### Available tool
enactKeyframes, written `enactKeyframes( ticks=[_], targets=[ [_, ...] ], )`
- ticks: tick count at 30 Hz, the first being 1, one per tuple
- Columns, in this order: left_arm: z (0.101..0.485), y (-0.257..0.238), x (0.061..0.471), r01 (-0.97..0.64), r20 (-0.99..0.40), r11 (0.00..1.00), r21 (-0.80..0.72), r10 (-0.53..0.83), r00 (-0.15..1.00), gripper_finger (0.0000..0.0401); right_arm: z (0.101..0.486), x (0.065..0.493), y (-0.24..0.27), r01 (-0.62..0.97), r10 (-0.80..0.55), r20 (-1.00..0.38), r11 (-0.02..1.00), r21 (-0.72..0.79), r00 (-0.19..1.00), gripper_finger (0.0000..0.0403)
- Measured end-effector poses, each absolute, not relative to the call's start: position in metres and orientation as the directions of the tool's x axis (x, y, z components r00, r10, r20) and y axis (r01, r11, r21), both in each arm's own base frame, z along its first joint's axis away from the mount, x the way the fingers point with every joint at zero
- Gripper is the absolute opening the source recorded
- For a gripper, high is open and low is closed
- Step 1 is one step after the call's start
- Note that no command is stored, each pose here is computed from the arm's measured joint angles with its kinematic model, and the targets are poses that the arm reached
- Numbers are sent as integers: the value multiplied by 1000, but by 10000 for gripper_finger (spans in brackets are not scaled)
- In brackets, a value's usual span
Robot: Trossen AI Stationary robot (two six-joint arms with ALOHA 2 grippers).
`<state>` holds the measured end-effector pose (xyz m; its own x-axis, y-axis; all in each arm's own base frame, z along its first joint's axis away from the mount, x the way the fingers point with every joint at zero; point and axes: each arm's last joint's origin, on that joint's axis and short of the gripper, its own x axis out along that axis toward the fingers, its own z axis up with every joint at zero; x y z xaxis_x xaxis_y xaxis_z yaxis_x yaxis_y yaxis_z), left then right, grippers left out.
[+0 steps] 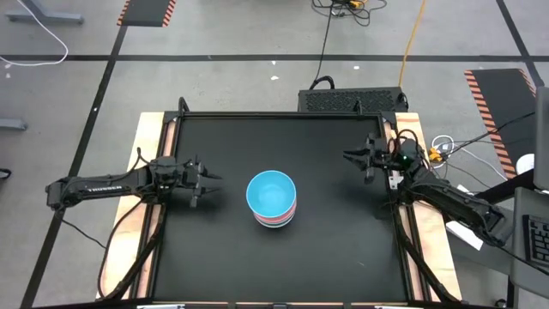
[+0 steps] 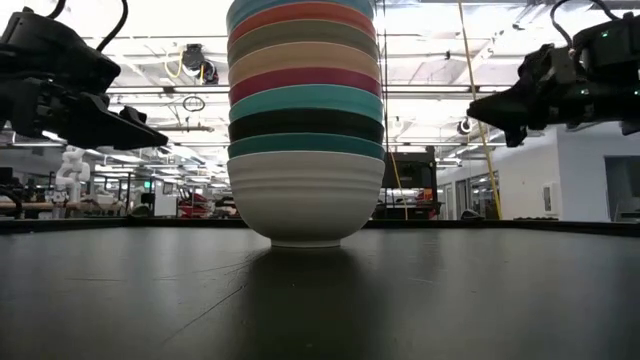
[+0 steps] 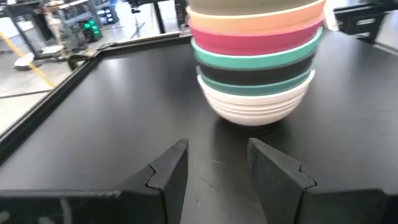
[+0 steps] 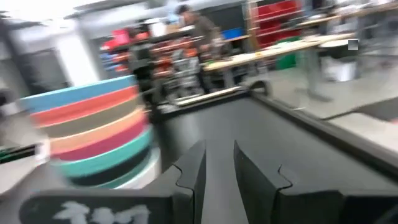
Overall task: Nest bowls inside each other
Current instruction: Return to Home Position
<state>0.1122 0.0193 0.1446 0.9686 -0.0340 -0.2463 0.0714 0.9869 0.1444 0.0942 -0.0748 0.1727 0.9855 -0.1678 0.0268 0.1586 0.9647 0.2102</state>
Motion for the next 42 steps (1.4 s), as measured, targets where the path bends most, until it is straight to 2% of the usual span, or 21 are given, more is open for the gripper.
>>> enactKeyframes(
  ticks=[7,11,13,19,22,29,38,42],
  targets=[
    [143,15,113,118,-264,990,78,-94,960,170,166,106,-57,2,6,-36,974,228,999,73],
    [138,11,115,54,-315,996,72,-29,949,170,164,114,-44,16,-6,-56,982,188,998,73],
    [138,8,116,66,-321,995,80,-37,946,170,165,118,-36,-2,8,-42,988,152,999,73],
    [146,-4,120,85,-234,982,170,-44,971,170,171,124,-13,-48,48,10,997,65,999,73],
    [145,-8,120,98,-245,968,231,-39,969,170,168,125,-7,-46,47,-16,999,22,999,73],
    [142,-8,119,112,-279,965,236,-43,959,170,160,125,-6,-33,36,-96,999,28,995,73],
    [144,-8,120,102,-252,969,223,-43,967,170,165,125,-6,-37,38,-44,999,30,998,73],
    [142,-8,119,92,-283,980,177,-39,958,170,159,125,-6,-31,39,-107,997,73,994,73]
  ],
)
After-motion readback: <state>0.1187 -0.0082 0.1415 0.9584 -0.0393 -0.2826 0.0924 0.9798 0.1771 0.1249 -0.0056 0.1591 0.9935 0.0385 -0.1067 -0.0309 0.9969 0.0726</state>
